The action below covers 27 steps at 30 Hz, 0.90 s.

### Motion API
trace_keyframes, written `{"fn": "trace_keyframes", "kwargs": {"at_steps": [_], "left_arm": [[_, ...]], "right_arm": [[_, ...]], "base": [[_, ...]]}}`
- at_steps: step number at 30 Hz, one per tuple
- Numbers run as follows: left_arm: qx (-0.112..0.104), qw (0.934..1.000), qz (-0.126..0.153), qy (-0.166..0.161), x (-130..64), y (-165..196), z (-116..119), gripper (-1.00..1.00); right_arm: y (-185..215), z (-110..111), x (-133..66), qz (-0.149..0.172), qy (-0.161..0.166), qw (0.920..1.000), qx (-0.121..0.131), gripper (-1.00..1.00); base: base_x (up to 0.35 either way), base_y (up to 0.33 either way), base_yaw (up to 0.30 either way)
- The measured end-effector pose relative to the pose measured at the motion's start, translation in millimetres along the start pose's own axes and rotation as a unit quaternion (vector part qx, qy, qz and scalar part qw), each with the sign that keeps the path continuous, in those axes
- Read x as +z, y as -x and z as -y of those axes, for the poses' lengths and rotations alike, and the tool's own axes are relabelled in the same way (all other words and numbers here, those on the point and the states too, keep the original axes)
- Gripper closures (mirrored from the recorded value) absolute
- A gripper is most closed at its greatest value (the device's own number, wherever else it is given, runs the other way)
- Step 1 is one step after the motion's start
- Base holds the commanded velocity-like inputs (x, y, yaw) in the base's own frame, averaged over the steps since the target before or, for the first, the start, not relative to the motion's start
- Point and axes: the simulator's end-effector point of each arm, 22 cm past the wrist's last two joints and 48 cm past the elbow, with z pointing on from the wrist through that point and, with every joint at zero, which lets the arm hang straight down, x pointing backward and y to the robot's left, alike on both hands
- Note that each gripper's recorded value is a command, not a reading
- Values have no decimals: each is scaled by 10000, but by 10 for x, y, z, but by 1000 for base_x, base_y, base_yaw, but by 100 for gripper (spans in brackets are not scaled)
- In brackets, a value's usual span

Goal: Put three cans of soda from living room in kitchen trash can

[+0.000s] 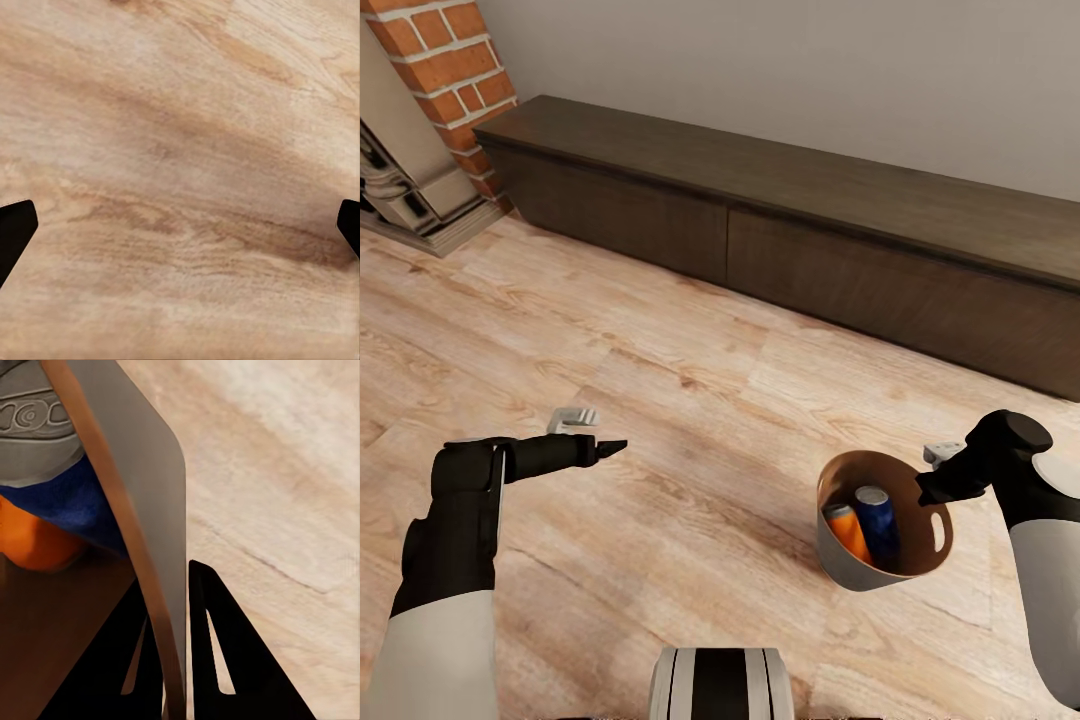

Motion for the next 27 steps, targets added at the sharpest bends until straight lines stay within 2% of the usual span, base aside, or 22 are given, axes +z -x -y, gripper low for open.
{"fn": "trace_keyframes", "kwargs": {"at_steps": [4,27], "left_arm": [[-37,10000,-73,0,69,-72,-34,-100],[-39,10000,-62,-15,64,-67,-23,-100]], "right_arm": [[-18,5,93,-76,19,10000,11,100],[-84,25,151,-148,109,9998,94,100]], "base": [[0,0,0],[0,0,0]]}}
